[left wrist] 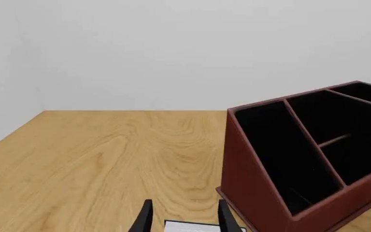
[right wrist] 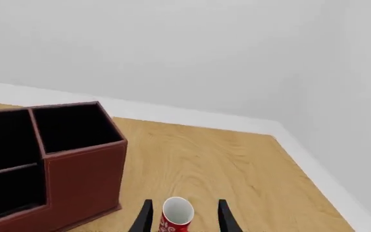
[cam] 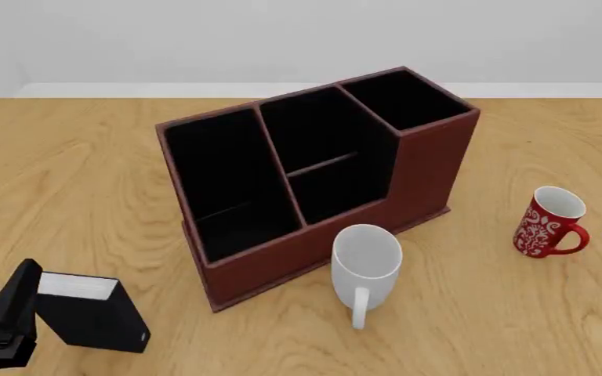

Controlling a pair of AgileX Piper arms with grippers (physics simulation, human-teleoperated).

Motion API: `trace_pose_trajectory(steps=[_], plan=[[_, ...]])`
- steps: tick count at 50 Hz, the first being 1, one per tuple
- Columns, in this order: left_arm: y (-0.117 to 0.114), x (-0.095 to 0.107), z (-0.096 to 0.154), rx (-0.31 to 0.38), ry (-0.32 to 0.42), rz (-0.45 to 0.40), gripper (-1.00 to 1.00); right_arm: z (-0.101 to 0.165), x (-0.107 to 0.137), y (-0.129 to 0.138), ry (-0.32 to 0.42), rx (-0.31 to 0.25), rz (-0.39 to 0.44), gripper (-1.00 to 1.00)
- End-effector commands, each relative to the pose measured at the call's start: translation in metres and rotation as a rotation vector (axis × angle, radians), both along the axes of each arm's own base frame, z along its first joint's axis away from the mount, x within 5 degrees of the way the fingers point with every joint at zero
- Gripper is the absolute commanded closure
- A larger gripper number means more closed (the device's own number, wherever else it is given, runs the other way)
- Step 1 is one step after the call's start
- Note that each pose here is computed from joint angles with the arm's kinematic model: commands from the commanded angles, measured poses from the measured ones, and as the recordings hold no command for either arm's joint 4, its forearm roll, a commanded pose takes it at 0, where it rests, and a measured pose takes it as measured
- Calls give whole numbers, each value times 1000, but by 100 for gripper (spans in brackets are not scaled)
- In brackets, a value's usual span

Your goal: Pick up the red mug and place it to the right of the caddy.

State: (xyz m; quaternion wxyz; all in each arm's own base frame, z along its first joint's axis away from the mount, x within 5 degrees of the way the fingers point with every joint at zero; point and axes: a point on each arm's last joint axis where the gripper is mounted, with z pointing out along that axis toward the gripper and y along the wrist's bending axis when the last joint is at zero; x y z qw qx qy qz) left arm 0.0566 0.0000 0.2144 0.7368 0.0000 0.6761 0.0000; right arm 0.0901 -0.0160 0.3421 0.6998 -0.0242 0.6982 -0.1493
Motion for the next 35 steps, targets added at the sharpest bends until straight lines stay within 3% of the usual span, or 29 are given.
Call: trace_pose_trajectory(steps=[1, 3, 4, 5, 9, 10, 35], plan=[[0, 0, 0, 0, 0, 0, -100, 5, 14, -6, 47, -63, -32, -100], [0, 0, 0, 0, 0, 0, -100, 6, 24, -10, 75, -53, -46, -100], [0, 0, 0, 0, 0, 0, -100, 5, 28, -12, 86, -82, -57, -100], [0, 0, 0, 0, 0, 0, -100, 1, 48, -19, 154, -73, -64, -100], [0, 0, 0, 0, 0, 0, -100, 2, 51, -21, 153, -81, -76, -100], [0, 0, 0, 0, 0, 0, -100, -1, 61, -23, 191, -79, -70, -100], [0, 0, 0, 0, 0, 0, -100, -43, 100, -30, 369, -141, -30, -100]])
